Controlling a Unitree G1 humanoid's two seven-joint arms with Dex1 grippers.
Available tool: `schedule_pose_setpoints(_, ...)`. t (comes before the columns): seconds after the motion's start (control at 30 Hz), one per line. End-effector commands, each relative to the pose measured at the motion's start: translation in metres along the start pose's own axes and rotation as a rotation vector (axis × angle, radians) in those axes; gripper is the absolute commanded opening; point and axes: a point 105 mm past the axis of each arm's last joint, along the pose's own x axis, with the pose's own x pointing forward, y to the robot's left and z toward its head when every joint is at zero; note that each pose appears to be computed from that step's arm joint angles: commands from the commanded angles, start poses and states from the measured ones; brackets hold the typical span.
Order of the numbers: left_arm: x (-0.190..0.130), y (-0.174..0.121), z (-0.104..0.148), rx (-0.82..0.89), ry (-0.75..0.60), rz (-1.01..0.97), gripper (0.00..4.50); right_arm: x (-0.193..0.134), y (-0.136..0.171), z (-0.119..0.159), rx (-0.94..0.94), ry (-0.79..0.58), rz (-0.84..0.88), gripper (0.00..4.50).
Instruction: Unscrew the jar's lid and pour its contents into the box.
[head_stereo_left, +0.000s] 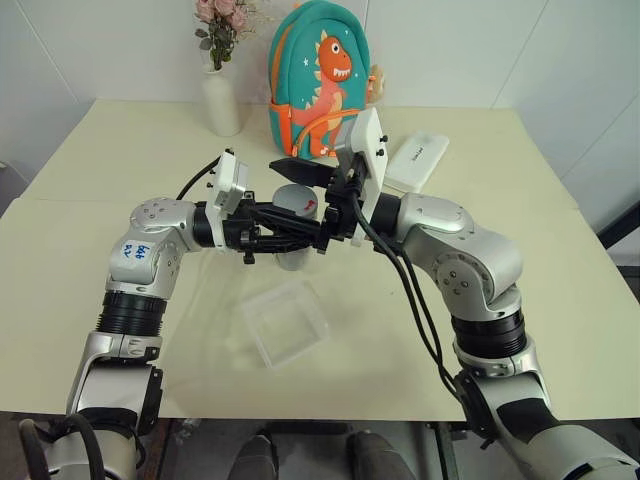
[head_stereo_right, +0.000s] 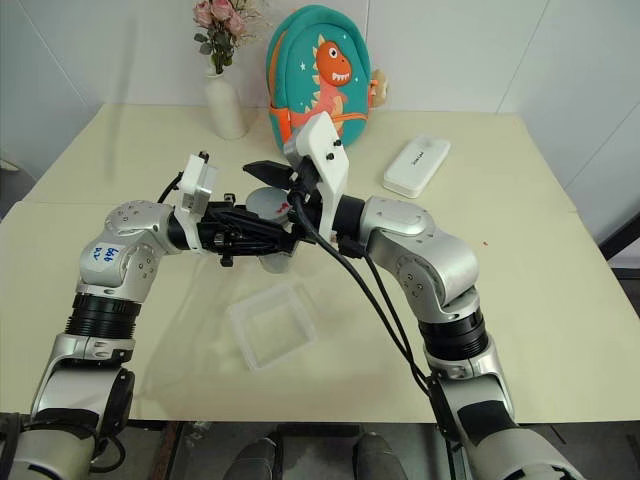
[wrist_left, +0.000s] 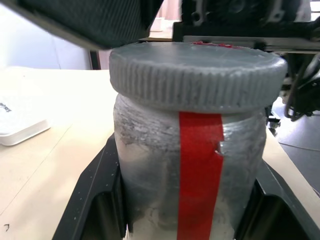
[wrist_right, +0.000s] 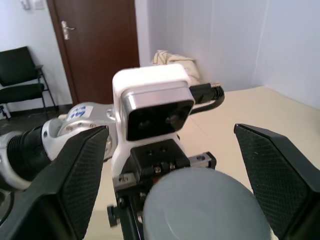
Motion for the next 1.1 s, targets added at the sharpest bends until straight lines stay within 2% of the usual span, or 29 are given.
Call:
schedule_pose_setpoints(0.03,0.003,-0.003,0.009,0.033,-0.027,-0.010,2.06,0.003,0.001,0.001,-0.017,-0.012,-0.032,4.21)
schedule_pose_setpoints(0.4,0.003,-0.010,0.013,0.041,-0.103,-0.019,2.06,-0.001,-0.009,-0.013,-0.045,0.041,-0.094,4.21)
schedule_pose_setpoints(0.83,-0.008,-0.021,0.008,0.043,-0.098,-0.042,2.06,-0.013,-0.021,-0.006,-0.077,0.046,-0.110,4.21)
schedule_pose_setpoints(1.1,-0.021,-0.019,0.006,0.046,-0.087,0.007,2.06,-0.033,-0.024,-0.004,-0.088,0.079,-0.112,4.21)
